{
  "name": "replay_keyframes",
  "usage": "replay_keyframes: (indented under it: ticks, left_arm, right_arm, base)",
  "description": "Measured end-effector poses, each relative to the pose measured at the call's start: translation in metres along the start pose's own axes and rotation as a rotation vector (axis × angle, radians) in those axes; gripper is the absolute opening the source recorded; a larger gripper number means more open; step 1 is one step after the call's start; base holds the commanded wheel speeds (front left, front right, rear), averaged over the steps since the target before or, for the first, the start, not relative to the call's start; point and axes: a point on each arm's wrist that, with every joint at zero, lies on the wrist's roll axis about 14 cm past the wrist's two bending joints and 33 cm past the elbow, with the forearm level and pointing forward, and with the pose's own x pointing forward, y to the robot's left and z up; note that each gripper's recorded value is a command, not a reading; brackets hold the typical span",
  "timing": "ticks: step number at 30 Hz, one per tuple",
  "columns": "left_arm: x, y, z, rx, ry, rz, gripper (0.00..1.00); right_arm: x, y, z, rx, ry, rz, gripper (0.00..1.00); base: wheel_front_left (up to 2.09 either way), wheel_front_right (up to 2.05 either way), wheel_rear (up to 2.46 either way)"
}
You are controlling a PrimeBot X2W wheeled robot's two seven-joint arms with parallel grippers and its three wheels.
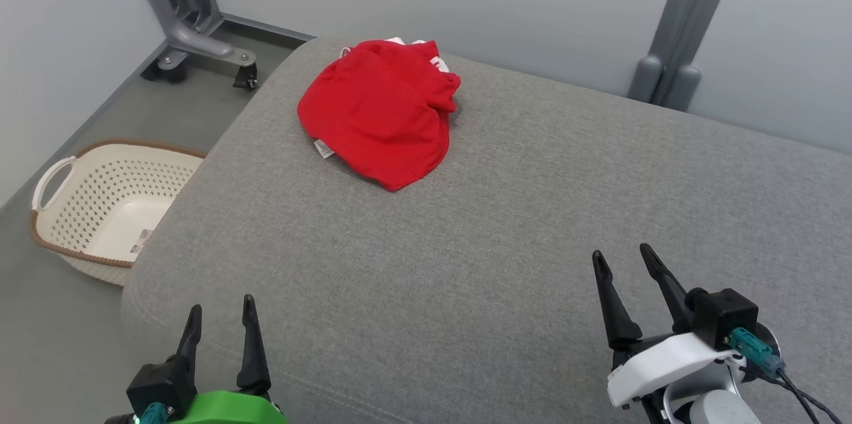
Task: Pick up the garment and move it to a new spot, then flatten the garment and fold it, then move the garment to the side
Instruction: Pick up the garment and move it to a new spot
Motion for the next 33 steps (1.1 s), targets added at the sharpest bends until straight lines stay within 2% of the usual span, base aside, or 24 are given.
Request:
replay_keyframes:
  ticks: [6,12,15,19,22,26,30,33]
  left_arm:
    - [-0.008,0.011,0.002,-0.005,-0.009,0.038,1.0]
    - [-0.003,0.007,0.002,0.007,-0.002,0.023,1.0]
    - [0.009,0.012,0.013,0.045,-0.025,0.024,1.0]
    - [0.045,0.012,0.054,0.144,-0.113,-0.019,1.0]
    - [0.077,-0.005,0.095,0.221,-0.202,-0.092,1.0]
    - [0.12,-0.047,0.144,0.297,-0.278,-0.231,1.0]
    - [0.166,-0.077,0.168,0.391,-0.26,-0.319,1.0]
    - [0.205,-0.094,0.169,0.373,-0.201,-0.337,1.0]
  right_arm:
    - [0.006,0.014,0.0,-0.001,-0.003,0.042,1.0]
    - [0.004,0.006,-0.002,0.001,0.004,0.022,1.0]
    - [0.006,0.0,-0.003,-0.002,0.004,0.01,1.0]
    - [0.01,-0.014,-0.003,-0.012,0.005,-0.018,1.0]
    - [0.014,-0.028,-0.001,-0.033,0.001,-0.048,1.0]
    - [0.018,-0.048,0.002,-0.053,-0.002,-0.089,1.0]
    - [0.022,-0.07,0.008,-0.079,-0.018,-0.137,1.0]
    - [0.022,-0.088,0.011,-0.102,-0.022,-0.177,1.0]
  base:
    - [0.0,0.0,0.0]
    - [0.0,0.0,0.0]
    - [0.0,0.0,0.0]
    - [0.0,0.0,0.0]
    - [0.0,0.0,0.0]
    - [0.0,0.0,0.0]
    - [0.0,0.0,0.0]
    - [0.0,0.0,0.0]
